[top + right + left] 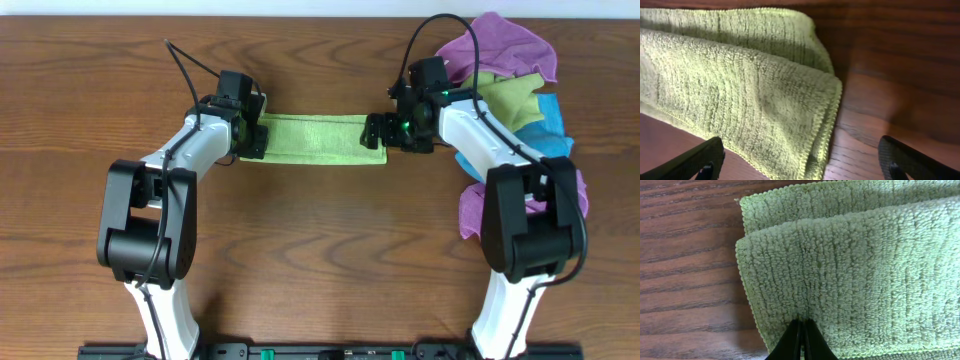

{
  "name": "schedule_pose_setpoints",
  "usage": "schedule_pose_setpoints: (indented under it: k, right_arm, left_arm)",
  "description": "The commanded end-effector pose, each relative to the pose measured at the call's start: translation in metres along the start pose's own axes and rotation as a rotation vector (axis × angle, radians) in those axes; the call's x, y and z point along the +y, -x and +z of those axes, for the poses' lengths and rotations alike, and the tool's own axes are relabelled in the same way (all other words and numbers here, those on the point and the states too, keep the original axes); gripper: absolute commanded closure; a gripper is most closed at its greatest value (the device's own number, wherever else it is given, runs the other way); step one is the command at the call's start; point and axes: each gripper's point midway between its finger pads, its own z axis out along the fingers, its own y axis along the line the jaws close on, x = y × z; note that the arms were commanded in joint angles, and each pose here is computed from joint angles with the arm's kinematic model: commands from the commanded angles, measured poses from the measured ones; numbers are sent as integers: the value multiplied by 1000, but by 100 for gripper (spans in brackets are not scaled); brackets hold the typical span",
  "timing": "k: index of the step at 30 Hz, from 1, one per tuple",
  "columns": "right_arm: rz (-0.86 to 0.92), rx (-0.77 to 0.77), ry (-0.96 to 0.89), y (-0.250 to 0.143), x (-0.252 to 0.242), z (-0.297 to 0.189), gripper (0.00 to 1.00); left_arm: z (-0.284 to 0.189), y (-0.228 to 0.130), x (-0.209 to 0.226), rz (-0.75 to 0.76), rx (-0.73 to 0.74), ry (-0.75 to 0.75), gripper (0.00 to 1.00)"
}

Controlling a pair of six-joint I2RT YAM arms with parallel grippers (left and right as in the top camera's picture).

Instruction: Fold the cloth

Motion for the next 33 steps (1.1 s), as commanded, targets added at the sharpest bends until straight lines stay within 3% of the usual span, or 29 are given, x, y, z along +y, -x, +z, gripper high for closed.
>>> schedule_pose_setpoints:
  k: [1, 12, 17, 20, 22, 24, 33]
  right_arm:
    - [15, 60, 51, -11, -2, 16, 5]
    - [12, 62, 130, -9, 7, 34, 20]
    - [6, 58, 135, -8, 8, 47, 32]
    - [-7, 28, 141, -1, 9, 47, 51]
    - [-10, 11, 141, 3, 9, 47, 69]
    - [-12, -1, 141, 7, 10, 46, 97]
    - [-35, -98, 124, 40, 33, -1, 98]
  left_arm:
    - [8, -21, 9, -20, 59, 35, 94]
    - [8, -21, 9, -20, 59, 35, 94]
    - [8, -21, 9, -20, 59, 35, 94]
    - [8, -21, 9, -20, 59, 35, 94]
    - [8, -21, 9, -20, 59, 35, 94]
    - [8, -21, 9, -21, 59, 35, 94]
    - [8, -27, 3, -76, 85, 6, 94]
